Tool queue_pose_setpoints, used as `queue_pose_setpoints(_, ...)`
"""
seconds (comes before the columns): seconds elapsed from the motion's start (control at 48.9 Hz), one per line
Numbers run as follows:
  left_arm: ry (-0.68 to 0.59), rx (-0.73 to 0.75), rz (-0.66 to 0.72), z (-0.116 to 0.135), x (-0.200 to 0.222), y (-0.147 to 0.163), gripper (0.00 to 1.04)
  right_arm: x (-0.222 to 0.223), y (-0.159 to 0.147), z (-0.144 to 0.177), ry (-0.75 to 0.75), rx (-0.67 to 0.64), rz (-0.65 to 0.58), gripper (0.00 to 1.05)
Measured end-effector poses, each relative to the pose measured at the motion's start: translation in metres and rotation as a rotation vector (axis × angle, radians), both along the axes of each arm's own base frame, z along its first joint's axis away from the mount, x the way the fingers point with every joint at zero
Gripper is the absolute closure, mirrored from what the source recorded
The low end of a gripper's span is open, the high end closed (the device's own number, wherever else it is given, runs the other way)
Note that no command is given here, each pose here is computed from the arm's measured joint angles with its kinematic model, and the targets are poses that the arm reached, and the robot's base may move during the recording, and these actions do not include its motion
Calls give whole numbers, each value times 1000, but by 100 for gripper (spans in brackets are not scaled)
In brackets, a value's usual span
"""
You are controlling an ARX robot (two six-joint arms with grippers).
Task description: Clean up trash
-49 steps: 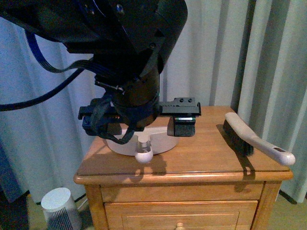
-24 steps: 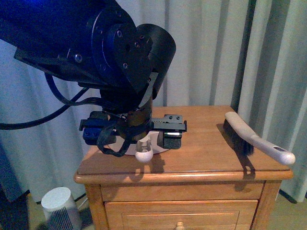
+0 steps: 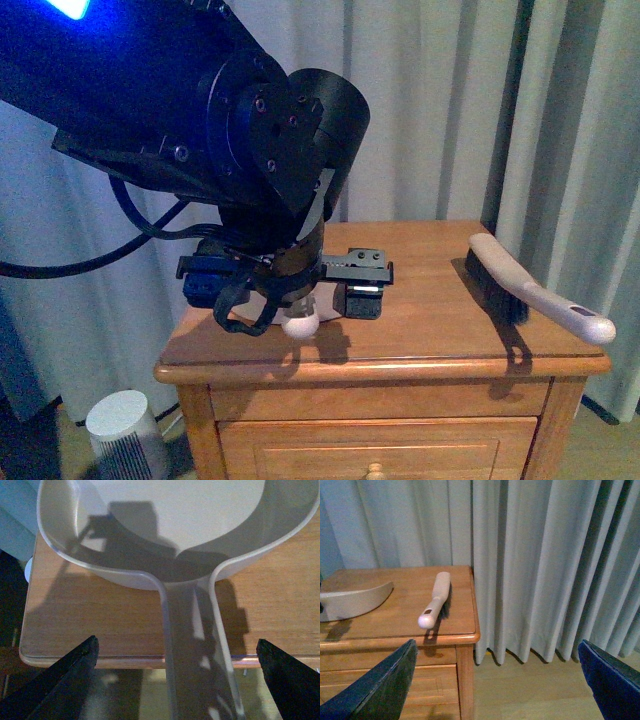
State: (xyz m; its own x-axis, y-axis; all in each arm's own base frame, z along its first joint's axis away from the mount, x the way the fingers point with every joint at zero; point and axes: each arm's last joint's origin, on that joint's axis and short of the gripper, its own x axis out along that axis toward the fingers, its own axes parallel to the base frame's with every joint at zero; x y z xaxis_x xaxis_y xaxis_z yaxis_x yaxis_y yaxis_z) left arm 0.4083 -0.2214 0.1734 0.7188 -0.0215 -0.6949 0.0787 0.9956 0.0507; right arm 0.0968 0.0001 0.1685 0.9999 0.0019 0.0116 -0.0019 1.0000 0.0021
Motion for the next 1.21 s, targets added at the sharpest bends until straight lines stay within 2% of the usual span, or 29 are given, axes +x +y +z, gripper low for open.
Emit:
queue_pose_setpoints(0.43,16,13,-8,-9,-1,0,8,0,0,0,0,0,0,7)
queue_pose_setpoints(0.9,41,4,-21,-14,-4,1,75,0,0,0,0,0,0,7)
queue_pose_setpoints(1.084,35,-3,-22,-16,-5,3,77,0,0,0,0,0,0,7)
queue_pose_setpoints(1.207,-27,-11,-37,-9,-9,7,77,0,0,0,0,0,0,7)
